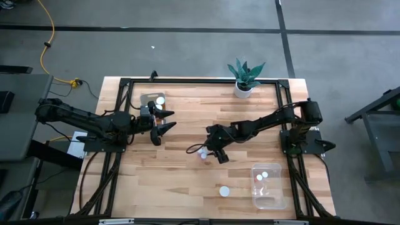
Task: Pick and place medicine bottles into bin by pill shape (circle, oval)
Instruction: Put the blue tablet bottle into the transparent bin
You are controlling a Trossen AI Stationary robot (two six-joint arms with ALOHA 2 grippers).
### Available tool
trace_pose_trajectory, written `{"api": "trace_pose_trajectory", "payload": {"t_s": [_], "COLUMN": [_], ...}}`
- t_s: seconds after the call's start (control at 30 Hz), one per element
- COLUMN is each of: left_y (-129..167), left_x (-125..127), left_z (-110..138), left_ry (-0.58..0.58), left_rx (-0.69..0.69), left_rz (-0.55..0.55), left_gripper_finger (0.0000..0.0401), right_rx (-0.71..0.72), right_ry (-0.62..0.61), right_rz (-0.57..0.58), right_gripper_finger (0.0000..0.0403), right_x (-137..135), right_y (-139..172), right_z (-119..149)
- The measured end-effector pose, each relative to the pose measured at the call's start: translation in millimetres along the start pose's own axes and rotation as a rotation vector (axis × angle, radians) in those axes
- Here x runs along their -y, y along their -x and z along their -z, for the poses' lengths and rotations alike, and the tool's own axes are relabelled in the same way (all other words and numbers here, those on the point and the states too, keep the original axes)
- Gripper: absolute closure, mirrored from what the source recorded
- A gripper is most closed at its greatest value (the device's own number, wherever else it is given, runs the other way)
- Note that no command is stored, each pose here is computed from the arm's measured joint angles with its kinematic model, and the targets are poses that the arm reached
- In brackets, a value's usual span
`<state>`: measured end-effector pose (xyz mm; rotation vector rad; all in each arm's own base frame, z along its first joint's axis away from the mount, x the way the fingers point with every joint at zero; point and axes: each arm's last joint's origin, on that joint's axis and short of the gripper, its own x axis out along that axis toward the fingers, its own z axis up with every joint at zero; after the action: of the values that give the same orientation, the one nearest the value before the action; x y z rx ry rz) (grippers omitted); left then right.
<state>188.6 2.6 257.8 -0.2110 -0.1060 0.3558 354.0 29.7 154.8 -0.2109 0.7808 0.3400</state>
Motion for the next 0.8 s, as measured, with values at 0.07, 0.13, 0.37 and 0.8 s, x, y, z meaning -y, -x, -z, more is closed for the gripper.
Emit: {"api": "trace_pose_trajectory", "payload": {"t_s": [0.07, 0.13, 0.37, 0.8], "left_y": [0.0, 0.0, 0.0, 0.0], "left_x": [-0.1, -0.1, -0.1, -0.2], "left_z": [0.0, 0.0, 0.0, 0.0], "left_ry": [0.009, 0.009, 0.009, 0.009], "left_rx": [0.0, 0.0, 0.0, 0.001], "left_rz": [0.0, 0.0, -0.001, -0.004], "left_gripper_finger": [0.0163, 0.0163, 0.0163, 0.0163], "right_rx": [0.009, 0.018, 0.018, 0.014], "right_ry": [0.002, 0.004, 0.003, 0.003], "right_rz": [0.002, 0.005, 0.005, 0.004], "right_gripper_finger": [0.0201, 0.0201, 0.0219, 0.0292], "right_x": [0.2, 0.5, 0.5, 0.3], "right_y": [0.0, 0.0, 0.0, 0.1], "right_z": [-0.9, -1.7, -1.7, -1.3]}}
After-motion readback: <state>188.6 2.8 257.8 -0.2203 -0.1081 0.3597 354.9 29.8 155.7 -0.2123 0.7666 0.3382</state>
